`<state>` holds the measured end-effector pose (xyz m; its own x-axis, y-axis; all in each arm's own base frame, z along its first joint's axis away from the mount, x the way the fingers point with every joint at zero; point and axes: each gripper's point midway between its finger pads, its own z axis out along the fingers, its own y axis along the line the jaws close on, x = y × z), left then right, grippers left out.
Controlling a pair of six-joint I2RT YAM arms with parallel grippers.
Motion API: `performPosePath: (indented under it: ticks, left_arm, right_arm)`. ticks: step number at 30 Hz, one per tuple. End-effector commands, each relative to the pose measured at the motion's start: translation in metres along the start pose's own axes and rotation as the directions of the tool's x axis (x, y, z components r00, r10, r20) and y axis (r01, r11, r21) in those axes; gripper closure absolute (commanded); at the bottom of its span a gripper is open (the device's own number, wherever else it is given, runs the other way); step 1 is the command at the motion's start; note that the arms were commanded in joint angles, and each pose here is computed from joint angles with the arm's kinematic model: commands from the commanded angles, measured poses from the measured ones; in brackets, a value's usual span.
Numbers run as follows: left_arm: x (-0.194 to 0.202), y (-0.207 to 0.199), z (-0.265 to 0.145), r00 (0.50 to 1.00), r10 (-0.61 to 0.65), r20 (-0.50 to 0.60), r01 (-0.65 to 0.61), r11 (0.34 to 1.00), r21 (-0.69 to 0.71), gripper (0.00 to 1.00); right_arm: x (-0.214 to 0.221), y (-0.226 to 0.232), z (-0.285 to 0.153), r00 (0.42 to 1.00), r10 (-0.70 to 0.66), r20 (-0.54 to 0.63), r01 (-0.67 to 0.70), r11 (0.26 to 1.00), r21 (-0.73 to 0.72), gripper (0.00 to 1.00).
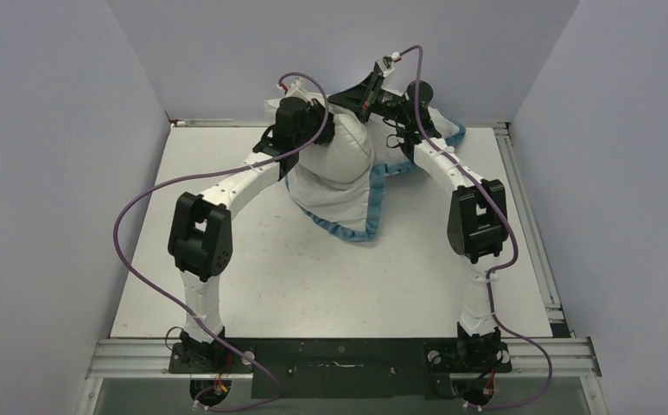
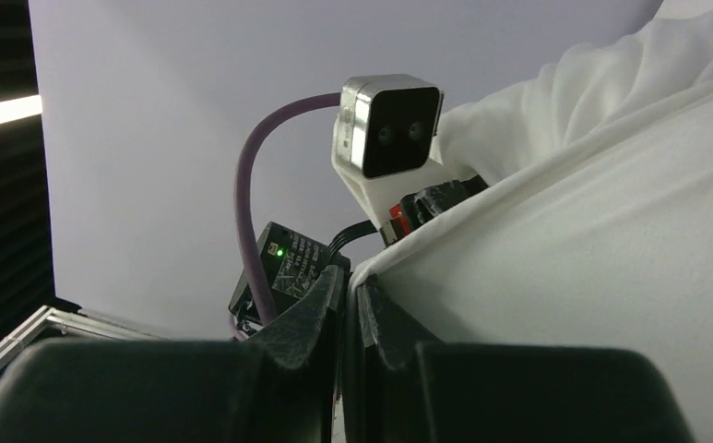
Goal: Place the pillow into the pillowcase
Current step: Stuff the pillow into the pillowcase.
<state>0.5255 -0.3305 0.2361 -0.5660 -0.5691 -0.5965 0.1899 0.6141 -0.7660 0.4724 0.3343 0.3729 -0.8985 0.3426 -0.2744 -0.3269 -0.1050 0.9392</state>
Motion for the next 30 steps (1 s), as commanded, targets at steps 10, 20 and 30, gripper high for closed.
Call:
performPosePath:
  ticks: [10, 20, 30]
  left_arm:
    - [0.12, 0.132, -0.013, 0.938, -0.234, -0.255, 0.184, 0.961, -0.205, 1.0]
    - [0.105, 0.091, -0.044, 0.896, -0.347, -0.277, 0.345, 0.937, -0.058, 1.0]
    - [0.09, 0.06, -0.043, 0.887, -0.37, -0.276, 0.394, 0.919, 0.033, 1.0]
  right_arm:
    - [0.129, 0.09, -0.024, 0.861, -0.356, -0.363, 0.365, 0.93, -0.046, 0.95]
    - [0.112, -0.022, -0.071, 0.752, -0.402, -0.523, 0.648, 0.598, 0.471, 0.91]
    - [0.111, -0.071, -0.097, 0.7, -0.334, -0.631, 0.714, 0.347, 0.608, 0.38]
